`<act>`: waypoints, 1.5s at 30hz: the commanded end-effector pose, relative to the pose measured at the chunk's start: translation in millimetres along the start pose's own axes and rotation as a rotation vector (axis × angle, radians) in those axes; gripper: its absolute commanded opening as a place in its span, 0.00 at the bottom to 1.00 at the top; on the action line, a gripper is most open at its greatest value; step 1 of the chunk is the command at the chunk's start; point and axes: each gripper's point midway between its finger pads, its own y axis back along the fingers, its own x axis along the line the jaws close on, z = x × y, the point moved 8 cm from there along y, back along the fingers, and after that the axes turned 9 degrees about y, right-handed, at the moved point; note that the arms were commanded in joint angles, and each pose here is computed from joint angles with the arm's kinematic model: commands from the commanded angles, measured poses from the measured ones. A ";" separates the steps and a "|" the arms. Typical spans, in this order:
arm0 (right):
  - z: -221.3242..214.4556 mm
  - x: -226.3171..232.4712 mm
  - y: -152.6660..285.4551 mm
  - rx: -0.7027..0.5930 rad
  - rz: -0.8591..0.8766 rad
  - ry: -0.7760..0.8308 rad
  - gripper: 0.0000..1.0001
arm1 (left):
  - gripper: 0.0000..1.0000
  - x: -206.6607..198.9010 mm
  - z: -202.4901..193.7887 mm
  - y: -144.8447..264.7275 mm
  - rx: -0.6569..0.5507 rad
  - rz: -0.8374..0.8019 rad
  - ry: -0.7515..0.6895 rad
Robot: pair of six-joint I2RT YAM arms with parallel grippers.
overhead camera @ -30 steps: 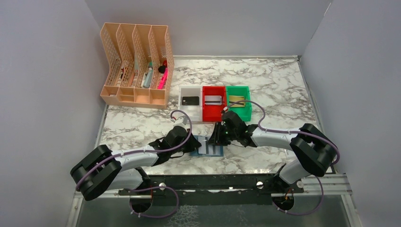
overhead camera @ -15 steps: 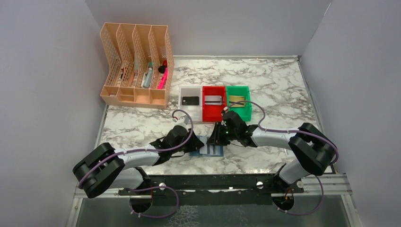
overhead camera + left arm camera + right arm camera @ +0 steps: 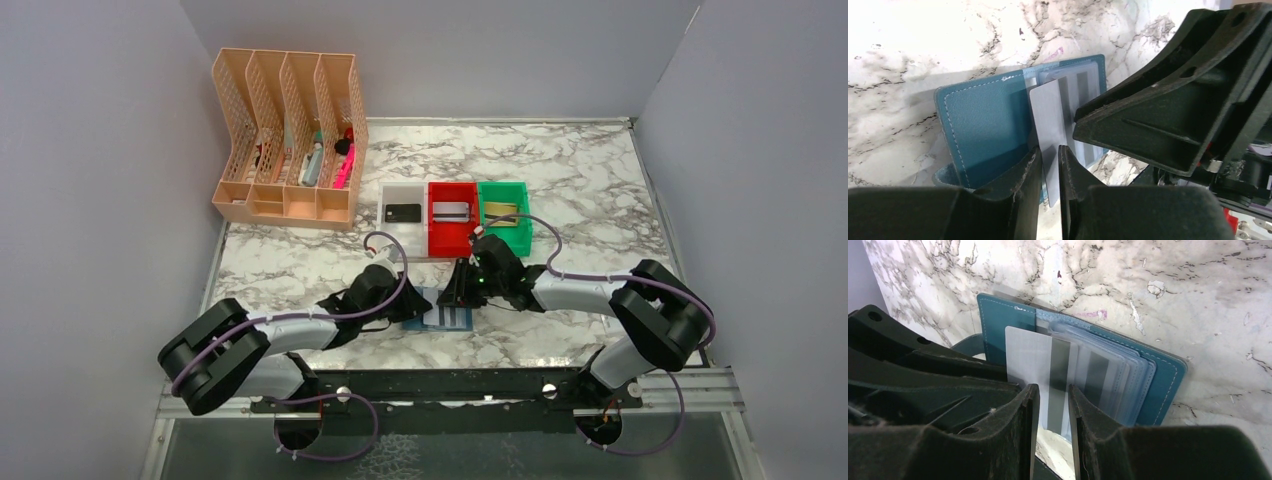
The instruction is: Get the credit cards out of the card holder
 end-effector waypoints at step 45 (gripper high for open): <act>44.9 -33.5 141.1 -0.567 -0.416 0.088 0.92 | 0.00 -59.5 45.6 39.5 -0.154 -0.040 -0.224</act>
